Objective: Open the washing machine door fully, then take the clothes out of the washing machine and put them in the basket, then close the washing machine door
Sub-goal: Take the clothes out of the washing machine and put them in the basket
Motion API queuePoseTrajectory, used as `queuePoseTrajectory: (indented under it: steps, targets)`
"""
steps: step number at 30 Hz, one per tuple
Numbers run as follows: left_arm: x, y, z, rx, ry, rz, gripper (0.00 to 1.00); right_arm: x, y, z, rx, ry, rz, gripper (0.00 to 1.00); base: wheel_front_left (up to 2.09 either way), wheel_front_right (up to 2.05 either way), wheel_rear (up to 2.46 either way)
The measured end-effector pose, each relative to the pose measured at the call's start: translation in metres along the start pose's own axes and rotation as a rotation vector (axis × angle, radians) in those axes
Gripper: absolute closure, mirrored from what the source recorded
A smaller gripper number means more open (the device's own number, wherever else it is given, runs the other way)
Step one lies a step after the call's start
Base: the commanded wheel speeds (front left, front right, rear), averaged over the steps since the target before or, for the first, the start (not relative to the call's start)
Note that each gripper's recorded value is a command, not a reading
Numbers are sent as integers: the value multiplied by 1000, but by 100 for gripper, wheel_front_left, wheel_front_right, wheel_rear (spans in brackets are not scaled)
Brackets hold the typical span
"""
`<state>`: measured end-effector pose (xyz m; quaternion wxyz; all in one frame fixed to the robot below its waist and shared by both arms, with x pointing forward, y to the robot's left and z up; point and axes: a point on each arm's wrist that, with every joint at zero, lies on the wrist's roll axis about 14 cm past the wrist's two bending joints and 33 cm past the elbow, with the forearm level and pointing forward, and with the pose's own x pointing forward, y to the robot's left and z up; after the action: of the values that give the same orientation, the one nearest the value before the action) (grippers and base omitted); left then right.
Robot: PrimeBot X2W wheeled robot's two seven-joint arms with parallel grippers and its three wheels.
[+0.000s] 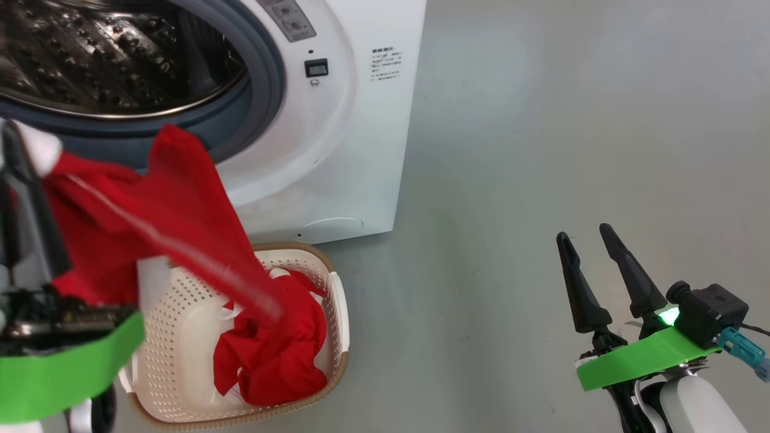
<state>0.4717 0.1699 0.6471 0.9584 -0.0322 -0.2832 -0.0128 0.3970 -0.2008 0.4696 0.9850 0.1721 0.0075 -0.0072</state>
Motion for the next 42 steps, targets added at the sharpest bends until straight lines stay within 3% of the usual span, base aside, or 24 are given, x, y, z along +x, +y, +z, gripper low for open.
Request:
queuePoseTrajectory:
  steps: [7,16,24,42]
  targets:
    - [-20,-7,-34,-13,123,-25,93,0,1,-3,-3,8,2,0,0,0,0]
    - [-79,-33,-125,-70,452,-77,94,1,-2,-10,-4,27,-6,0,0,0,0]
    - [-129,-36,-198,-66,711,-87,95,7,-9,-21,-6,56,-24,0,0,0,0]
    - [-179,-56,-320,-36,1061,-197,100,47,-17,-52,-11,106,-33,0,0,0,0]
